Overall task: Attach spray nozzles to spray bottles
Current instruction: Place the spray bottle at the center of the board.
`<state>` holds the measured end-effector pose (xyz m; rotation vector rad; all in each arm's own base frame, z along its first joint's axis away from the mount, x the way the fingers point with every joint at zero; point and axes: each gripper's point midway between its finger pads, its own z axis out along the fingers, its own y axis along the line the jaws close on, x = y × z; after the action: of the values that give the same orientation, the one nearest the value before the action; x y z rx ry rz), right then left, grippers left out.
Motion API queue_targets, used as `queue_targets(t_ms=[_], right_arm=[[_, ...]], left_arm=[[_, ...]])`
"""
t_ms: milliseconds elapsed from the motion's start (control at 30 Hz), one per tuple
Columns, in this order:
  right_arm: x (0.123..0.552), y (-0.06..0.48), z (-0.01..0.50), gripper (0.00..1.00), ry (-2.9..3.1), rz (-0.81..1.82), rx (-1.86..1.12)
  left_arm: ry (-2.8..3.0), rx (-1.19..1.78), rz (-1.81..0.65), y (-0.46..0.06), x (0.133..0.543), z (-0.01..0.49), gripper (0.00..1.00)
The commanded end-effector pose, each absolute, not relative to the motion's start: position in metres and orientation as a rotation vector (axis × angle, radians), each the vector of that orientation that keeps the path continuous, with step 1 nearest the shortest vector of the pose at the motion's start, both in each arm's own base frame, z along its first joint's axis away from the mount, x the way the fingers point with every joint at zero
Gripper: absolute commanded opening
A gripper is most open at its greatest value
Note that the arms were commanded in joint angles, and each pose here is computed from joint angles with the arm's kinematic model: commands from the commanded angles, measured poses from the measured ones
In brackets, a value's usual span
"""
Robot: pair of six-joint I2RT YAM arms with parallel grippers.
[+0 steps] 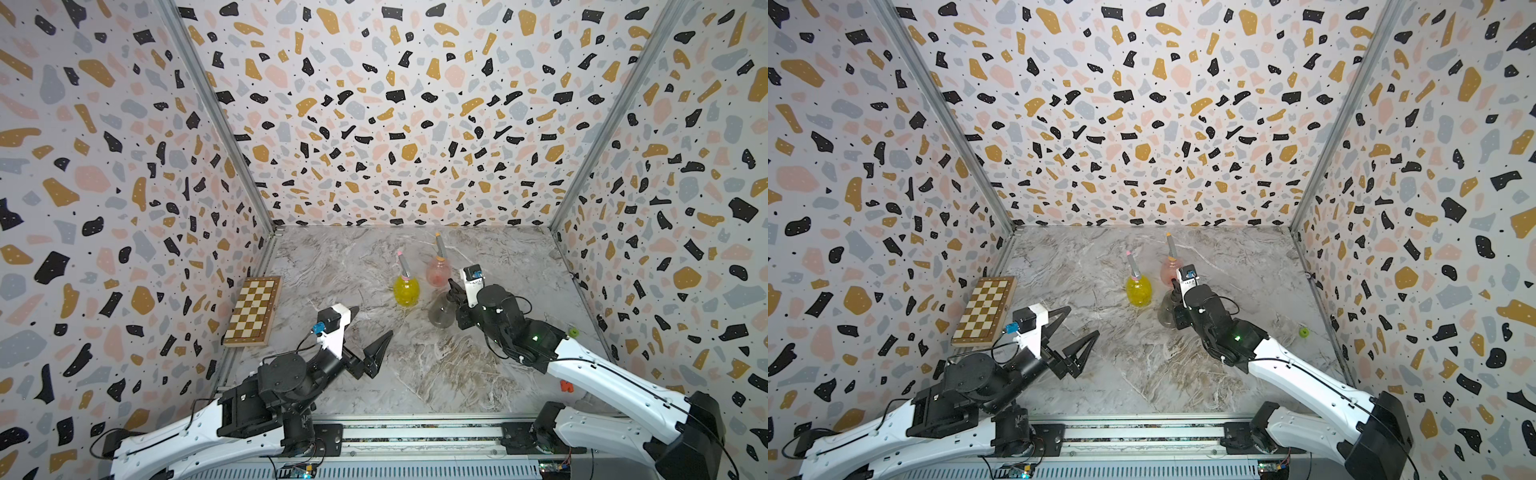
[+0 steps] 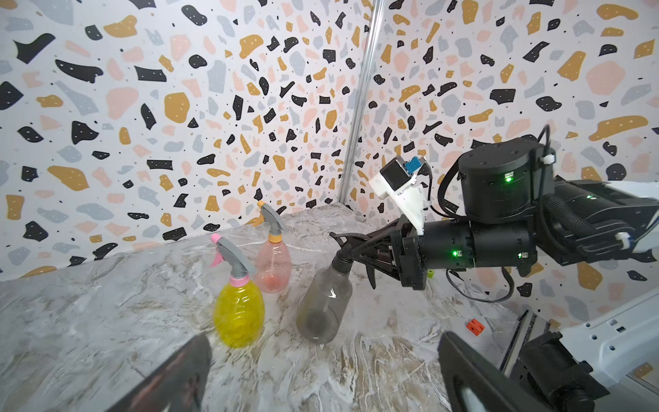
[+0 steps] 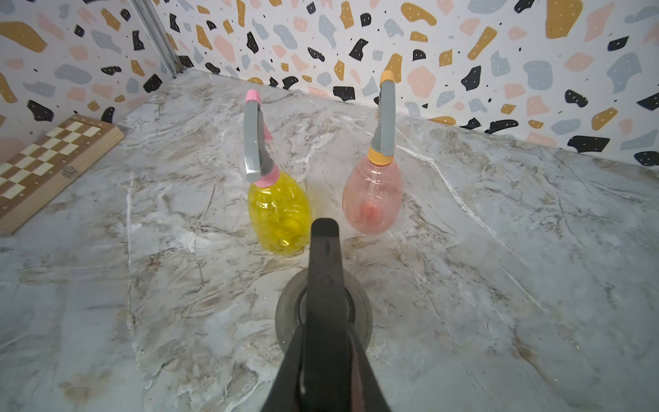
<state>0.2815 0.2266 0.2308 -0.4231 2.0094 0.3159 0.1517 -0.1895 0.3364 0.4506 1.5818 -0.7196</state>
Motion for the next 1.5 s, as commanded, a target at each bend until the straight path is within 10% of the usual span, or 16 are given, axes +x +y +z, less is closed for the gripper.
queue_targets(t_ms=[0, 367, 1033, 1467], right_arm=[[0.297, 0.238, 0.274, 0.0, 1.844, 0.371, -0.369], [0.305, 0.252, 0.218, 0.05, 1.98, 0.316, -0.436], [0.286, 0.231, 0.283, 0.81, 1.897, 0.414, -0.332], [0.304, 0.179, 0.283, 0.94, 1.956, 0.307, -0.058]], left_arm=[[1.612, 0.424, -0.698, -0.179, 0.153, 0.331, 0.99], [1.617, 0.398, -0.657, -0.171, 0.156, 0.327, 0.99], [1.588, 0.382, -0.6, -0.165, 0.162, 0.342, 0.99], [1.745, -0.091, -0.261, -0.096, 0.297, 0.309, 0.99]])
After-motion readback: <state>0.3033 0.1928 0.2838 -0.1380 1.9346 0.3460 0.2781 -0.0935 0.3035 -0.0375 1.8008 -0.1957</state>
